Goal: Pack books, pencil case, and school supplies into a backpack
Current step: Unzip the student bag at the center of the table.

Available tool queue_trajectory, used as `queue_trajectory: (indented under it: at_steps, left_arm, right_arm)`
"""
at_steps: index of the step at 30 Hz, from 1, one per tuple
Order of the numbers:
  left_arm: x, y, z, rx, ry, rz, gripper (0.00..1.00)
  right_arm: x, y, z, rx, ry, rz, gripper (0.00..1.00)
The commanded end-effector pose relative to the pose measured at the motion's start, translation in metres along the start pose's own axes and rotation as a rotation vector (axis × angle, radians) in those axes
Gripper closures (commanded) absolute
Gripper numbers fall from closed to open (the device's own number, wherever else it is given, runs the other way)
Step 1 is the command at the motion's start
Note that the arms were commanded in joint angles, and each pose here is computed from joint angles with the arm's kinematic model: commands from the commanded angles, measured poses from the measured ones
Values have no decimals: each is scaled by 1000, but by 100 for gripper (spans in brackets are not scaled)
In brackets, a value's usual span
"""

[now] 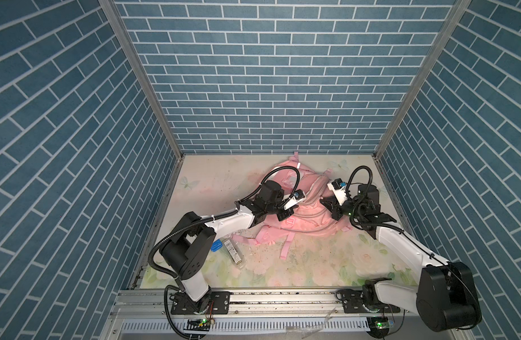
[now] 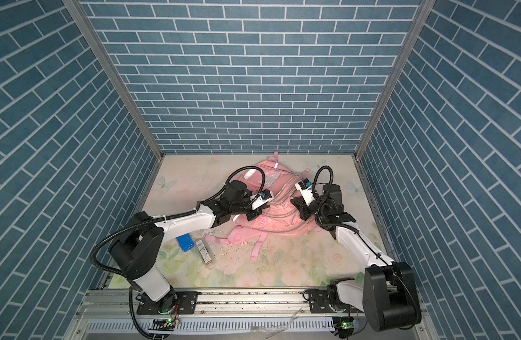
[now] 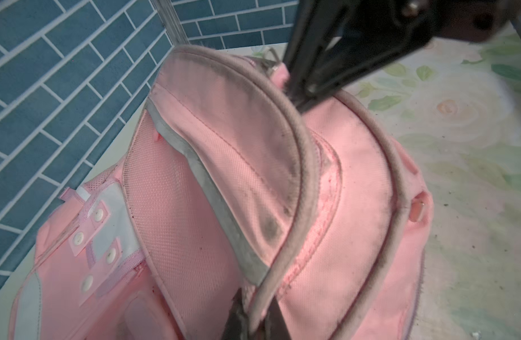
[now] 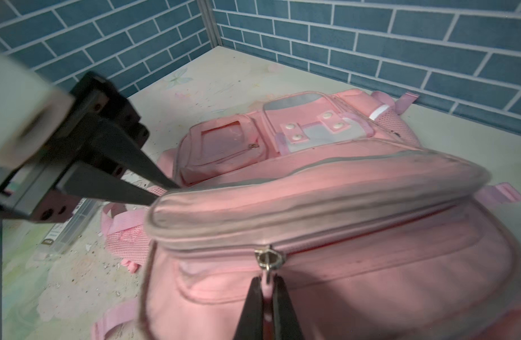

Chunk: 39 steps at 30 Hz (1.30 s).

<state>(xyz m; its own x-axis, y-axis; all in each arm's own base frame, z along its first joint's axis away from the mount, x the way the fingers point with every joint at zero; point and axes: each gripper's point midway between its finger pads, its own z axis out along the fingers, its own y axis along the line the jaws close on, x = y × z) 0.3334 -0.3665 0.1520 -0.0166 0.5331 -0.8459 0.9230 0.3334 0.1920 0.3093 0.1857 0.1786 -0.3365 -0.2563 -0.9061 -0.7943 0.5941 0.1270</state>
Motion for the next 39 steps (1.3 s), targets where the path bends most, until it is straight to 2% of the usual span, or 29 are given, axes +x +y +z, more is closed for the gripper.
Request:
queue_trajectory:
  at_steps: [1,4,6,9,12,17,23,29,35,39]
  left_arm:
    - [-57,32,-10,-69,-141,-119,100]
    - [-69,24,-14,-41,-166,-148,100]
    - [-77,9,-18,-16,-177,-142,100]
    - [-90,-16,-24,36,-209,-151,100]
    - [-101,-32,-20,85,-232,-210,100]
    - [-121,-38,-9,141,-288,-328,100]
    - [-125,-19,1,150,-303,-440,100]
    - [-122,6,0,123,-331,-568,100]
    - [-126,11,3,106,-360,-611,100]
    - [-122,20,6,48,-322,-582,100]
  right_arm:
    - [-17,37,3,-135,-62,-131,100]
    - [-16,27,6,-81,-43,-100,100]
    - [-16,9,4,5,-35,-74,100]
    - [-21,-11,-6,48,-59,-38,100]
    - [-21,-33,-12,107,-47,-24,100]
    - [-18,-57,-14,176,16,-3,100]
    - [-30,-24,-24,53,-70,-114,100]
    - [-21,7,-32,-8,-176,-211,100]
    - [-12,31,-22,-71,-165,-288,100]
    - [-16,41,-24,-112,-184,-302,100]
